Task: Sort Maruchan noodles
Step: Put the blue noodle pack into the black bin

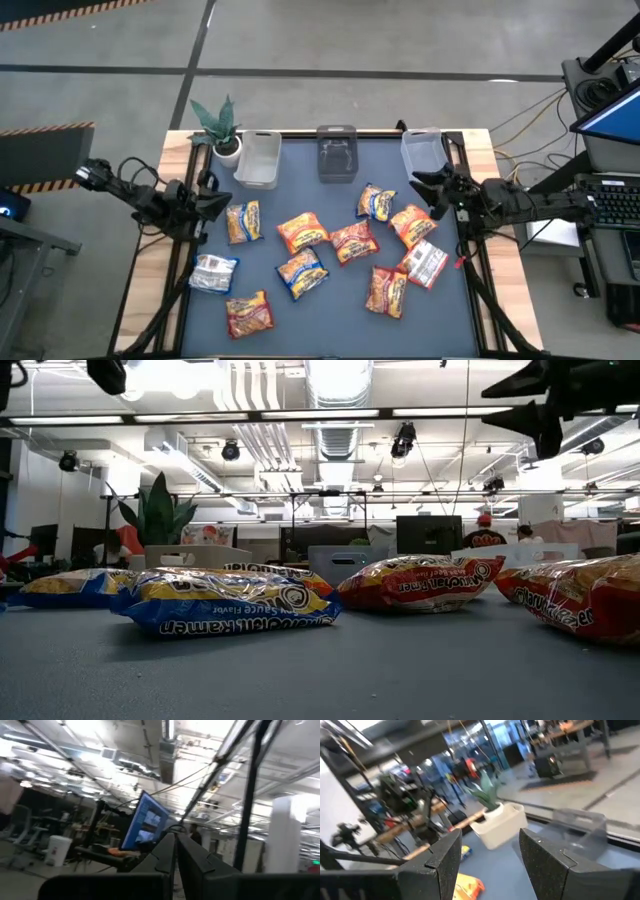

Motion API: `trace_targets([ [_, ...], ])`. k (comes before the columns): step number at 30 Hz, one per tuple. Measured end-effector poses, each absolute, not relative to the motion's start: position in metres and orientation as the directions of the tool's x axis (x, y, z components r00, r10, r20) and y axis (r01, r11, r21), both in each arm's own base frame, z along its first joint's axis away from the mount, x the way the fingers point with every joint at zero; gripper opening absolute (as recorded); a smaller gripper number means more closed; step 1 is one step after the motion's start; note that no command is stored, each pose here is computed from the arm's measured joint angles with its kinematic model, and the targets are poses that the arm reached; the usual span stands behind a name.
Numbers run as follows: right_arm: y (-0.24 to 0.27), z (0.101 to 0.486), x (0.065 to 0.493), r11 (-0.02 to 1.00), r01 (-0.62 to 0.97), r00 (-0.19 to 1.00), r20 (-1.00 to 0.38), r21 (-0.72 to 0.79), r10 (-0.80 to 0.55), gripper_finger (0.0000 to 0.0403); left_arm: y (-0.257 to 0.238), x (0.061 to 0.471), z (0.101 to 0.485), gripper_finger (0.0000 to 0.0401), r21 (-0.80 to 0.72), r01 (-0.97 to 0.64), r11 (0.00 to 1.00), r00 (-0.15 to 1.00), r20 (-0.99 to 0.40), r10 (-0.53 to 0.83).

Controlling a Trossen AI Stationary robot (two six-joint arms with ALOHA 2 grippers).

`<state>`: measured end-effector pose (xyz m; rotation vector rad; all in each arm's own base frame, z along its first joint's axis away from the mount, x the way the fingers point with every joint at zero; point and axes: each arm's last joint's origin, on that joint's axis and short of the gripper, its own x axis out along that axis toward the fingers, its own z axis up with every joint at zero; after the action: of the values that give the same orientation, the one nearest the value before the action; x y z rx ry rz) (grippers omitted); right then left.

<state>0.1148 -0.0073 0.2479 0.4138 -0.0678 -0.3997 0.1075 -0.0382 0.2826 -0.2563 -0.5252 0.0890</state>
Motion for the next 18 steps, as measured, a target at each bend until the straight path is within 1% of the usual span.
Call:
trace_targets([
  [5,-0.009,0.250,0.138,0.820,0.446,0.895,-0.181,0.358,-0.408,0.0187,-0.040,0.116,0.300,0.0002,-0.308,-0.102,0.946,0.859,0.452,0.240],
  [9,-0.008,0.248,0.152,0.815,0.470,0.881,-0.239,0.338,-0.409,0.0187,-0.043,0.126,0.306,0.0002,-0.293,-0.211,0.933,0.881,0.357,0.311],
  [12,-0.009,0.245,0.161,0.806,0.488,0.869,-0.277,0.335,-0.411,0.0187,-0.047,0.135,0.309,0.0002,-0.240,-0.257,0.936,0.903,0.287,0.321],
  [18,-0.013,0.244,0.177,0.779,0.536,0.835,-0.339,0.324,-0.433,0.0187,-0.057,0.155,0.314,0.0002,-0.097,-0.289,0.952,0.945,0.131,0.301],
])
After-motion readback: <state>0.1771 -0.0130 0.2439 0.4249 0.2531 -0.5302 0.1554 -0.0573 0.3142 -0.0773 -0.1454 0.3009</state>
